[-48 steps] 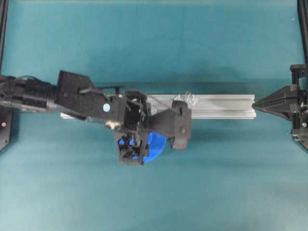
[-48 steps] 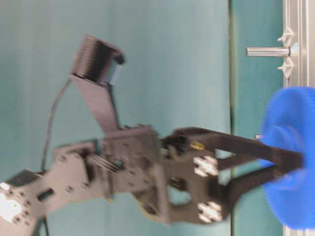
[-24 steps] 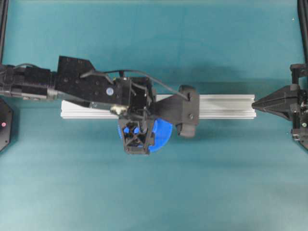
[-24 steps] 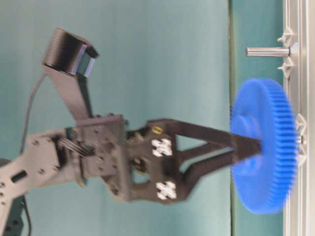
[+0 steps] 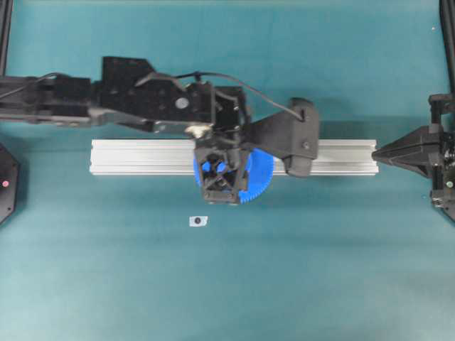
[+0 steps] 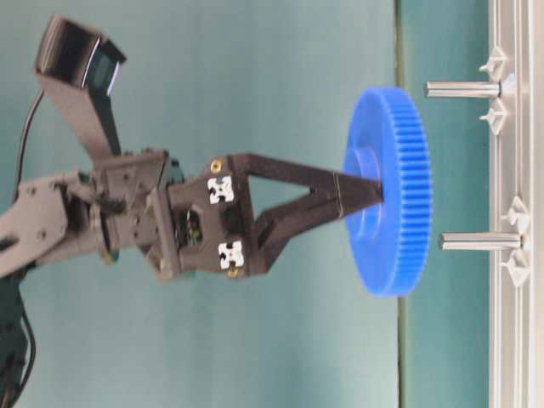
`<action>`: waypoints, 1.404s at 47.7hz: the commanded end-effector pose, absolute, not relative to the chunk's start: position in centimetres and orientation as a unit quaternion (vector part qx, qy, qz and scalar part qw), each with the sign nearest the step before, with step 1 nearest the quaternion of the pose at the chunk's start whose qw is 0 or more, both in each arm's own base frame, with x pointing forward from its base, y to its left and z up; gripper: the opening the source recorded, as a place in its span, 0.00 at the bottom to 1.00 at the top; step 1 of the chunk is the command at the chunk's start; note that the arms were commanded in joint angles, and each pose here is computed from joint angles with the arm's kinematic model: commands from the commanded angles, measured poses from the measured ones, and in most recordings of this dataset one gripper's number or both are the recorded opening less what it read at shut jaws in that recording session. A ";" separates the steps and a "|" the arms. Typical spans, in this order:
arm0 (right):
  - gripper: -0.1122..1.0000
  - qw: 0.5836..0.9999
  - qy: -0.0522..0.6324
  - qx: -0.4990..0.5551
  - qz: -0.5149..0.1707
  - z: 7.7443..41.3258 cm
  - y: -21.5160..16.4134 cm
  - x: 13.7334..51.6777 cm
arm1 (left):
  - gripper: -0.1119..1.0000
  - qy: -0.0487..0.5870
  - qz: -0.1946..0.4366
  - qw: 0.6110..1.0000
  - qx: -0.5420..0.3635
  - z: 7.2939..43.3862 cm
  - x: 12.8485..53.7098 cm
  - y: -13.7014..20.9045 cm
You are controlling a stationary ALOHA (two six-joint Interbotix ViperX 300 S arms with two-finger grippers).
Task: Find the location of the shaft and insert the large gear.
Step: 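Carry the gear with the left gripper over the right shaft on the rail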
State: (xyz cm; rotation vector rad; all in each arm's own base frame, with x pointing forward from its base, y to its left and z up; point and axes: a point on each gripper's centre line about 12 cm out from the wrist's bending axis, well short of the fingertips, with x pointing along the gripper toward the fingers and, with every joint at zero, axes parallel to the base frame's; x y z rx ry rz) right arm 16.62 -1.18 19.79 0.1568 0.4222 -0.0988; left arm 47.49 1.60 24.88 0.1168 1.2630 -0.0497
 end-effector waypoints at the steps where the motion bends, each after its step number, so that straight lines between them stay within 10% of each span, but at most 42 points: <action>1: 0.07 0.974 0.204 0.081 -0.050 20.1 -1.2 16.8 | 0.73 0.563 -0.019 0.824 0.060 27.6 48.1 2.2; 67: 0.07 0.976 0.196 0.082 -0.050 20.2 -1.2 16.4 | 0.73 0.570 -0.014 0.818 0.076 26.3 54.0 6.7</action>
